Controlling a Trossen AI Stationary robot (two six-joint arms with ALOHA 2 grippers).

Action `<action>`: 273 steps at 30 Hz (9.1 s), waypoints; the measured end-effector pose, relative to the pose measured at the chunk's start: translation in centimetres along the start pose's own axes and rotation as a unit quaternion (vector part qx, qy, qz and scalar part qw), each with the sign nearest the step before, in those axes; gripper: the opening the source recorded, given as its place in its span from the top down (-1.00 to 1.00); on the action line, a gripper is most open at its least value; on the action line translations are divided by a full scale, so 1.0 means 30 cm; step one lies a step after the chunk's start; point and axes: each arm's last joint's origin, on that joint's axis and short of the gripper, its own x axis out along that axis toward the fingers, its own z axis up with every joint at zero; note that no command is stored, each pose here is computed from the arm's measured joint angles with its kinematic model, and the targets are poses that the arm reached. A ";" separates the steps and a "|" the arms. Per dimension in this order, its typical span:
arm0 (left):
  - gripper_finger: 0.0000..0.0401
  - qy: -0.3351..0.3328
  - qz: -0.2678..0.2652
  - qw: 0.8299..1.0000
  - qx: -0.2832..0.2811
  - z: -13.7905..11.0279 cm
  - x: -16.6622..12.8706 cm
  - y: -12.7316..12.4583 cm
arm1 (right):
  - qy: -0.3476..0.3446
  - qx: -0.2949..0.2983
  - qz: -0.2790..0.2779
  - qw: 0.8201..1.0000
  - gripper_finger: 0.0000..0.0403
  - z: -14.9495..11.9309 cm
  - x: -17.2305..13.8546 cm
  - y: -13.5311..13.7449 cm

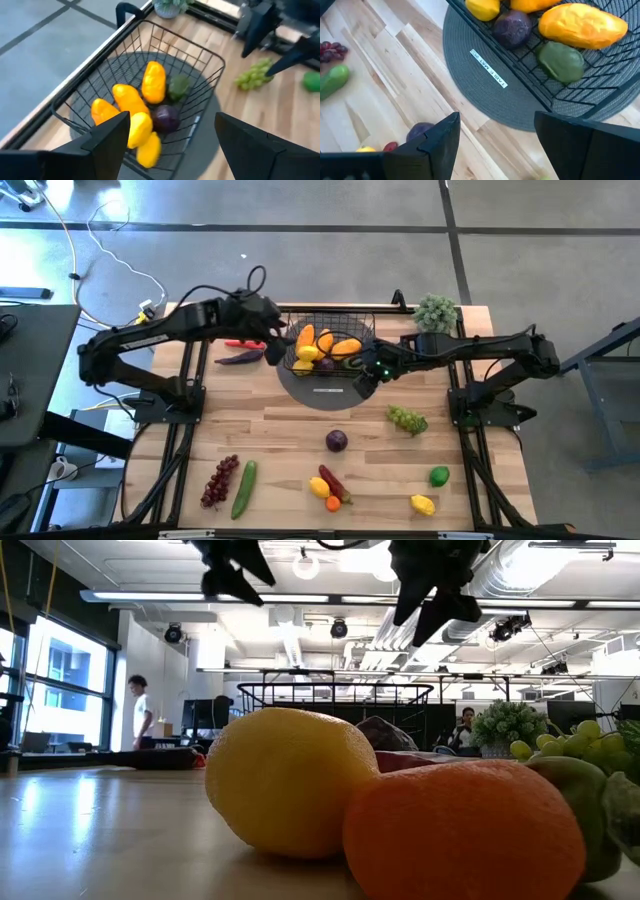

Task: Build produce basket
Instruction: Put the purple plum into the black wire basket

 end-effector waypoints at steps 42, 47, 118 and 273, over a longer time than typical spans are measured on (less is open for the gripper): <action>-0.39 0.101 -0.051 0.987 -0.114 -0.120 -0.119 -0.154 | -0.041 -0.334 0.080 0.938 -0.23 -0.208 -0.053 0.240; -0.39 0.096 -0.042 0.988 -0.111 -0.123 -0.121 -0.161 | -0.033 -0.368 0.100 0.924 -0.23 -0.223 -0.054 0.253; -0.39 0.114 -0.032 0.988 -0.104 -0.136 -0.122 -0.157 | 0.103 -0.345 0.062 0.931 -0.23 -0.277 0.469 0.301; -0.39 0.035 -0.067 0.994 -0.083 -0.084 -0.114 -0.178 | -0.017 -0.177 0.028 0.984 -0.24 0.295 0.450 -0.196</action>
